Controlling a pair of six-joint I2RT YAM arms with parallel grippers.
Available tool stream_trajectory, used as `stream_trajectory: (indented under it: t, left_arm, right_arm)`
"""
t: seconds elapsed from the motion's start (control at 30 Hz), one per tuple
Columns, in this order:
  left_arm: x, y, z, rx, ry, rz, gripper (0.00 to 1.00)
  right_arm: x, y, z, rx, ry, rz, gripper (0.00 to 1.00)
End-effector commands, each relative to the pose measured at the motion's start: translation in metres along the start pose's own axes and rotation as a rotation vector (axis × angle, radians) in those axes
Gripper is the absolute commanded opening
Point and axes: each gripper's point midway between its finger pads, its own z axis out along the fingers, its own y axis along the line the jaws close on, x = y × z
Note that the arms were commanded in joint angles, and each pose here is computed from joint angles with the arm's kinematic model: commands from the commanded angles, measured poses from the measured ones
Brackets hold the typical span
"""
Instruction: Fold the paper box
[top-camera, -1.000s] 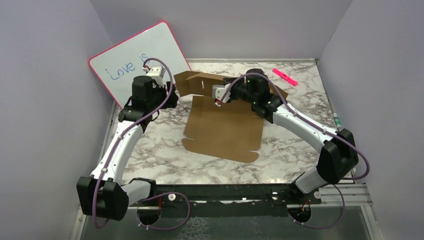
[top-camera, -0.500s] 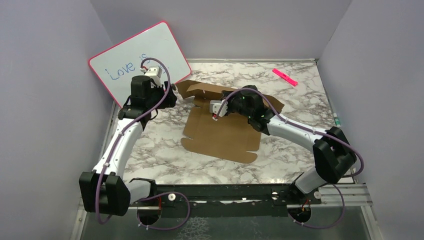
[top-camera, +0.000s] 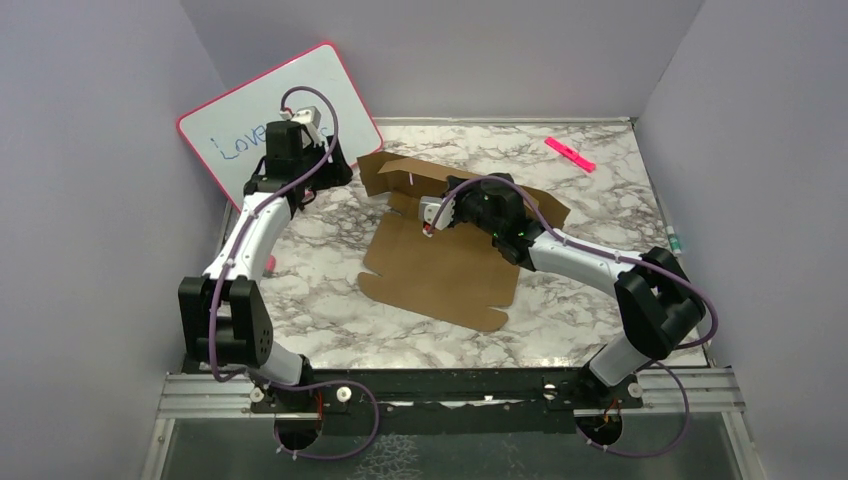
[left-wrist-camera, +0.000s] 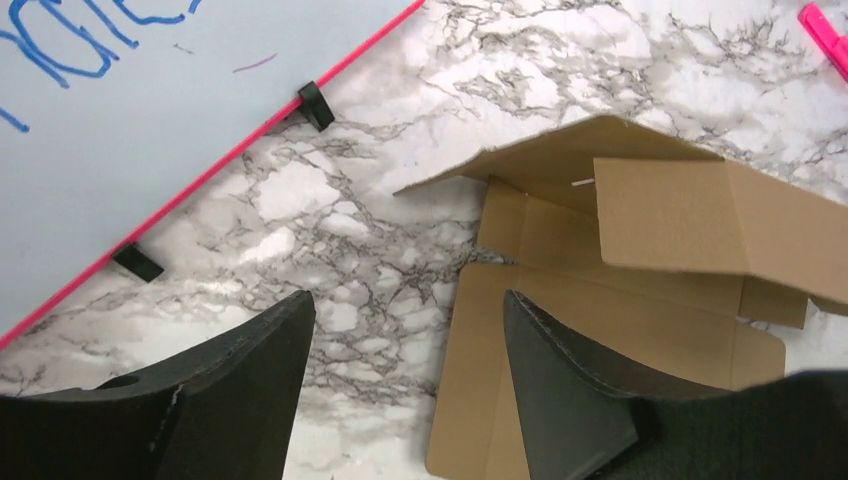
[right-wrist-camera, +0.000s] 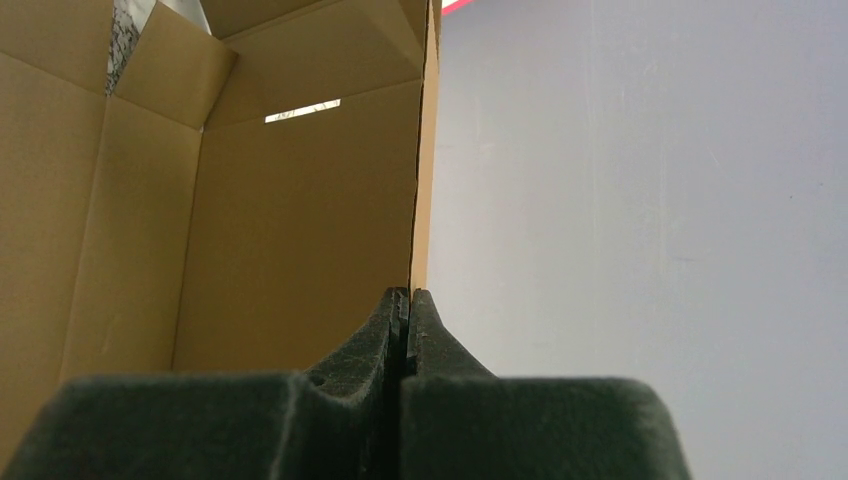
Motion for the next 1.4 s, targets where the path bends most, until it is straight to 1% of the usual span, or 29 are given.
stream_trajectory:
  t: [0.0, 0.13, 0.37, 0.53, 0.7, 0.83, 0.97, 1.17, 1.23, 1.37]
  left_arm:
    - [-0.032, -0.010, 0.019, 0.103, -0.055, -0.011, 0.72]
    - [-0.040, -0.023, 0.033, 0.208, -0.082, 0.075, 0.74]
    - [-0.027, -0.022, 0.063, 0.284, -0.062, 0.184, 0.75]
    - [-0.022, -0.025, 0.081, 0.345, -0.047, 0.231, 0.67]
    - [-0.022, -0.029, 0.093, 0.400, -0.062, 0.287, 0.57]
    - [-0.022, -0.031, 0.099, 0.434, -0.070, 0.324, 0.45]
    - [-0.017, -0.030, 0.104, 0.446, -0.064, 0.332, 0.26]
    - [-0.029, -0.036, 0.083, 0.439, -0.103, 0.353, 0.03]
    - [-0.032, -0.039, 0.074, 0.436, -0.114, 0.348, 0.00]
    - [-0.033, -0.044, 0.055, 0.432, -0.126, 0.311, 0.00]
  right_arm:
    - [0.009, 0.026, 0.003, -0.066, 0.033, 0.011, 0.01]
    - [0.008, 0.026, 0.004, -0.075, 0.028, 0.009, 0.01]
    - [0.004, 0.024, 0.006, -0.083, 0.012, 0.019, 0.01]
    - [0.003, 0.025, 0.006, -0.094, 0.013, 0.023, 0.01]
    - [0.003, 0.024, 0.005, -0.101, 0.016, 0.024, 0.01]
    - [0.003, 0.023, 0.006, -0.103, 0.014, 0.024, 0.01]
    - [0.003, 0.024, 0.008, -0.112, 0.016, 0.027, 0.01]
    - [0.008, 0.024, 0.010, -0.103, 0.037, 0.025, 0.01]
    - [0.009, 0.022, 0.012, -0.093, 0.044, 0.033, 0.01]
    - [0.009, 0.016, 0.016, -0.067, 0.051, 0.059, 0.01]
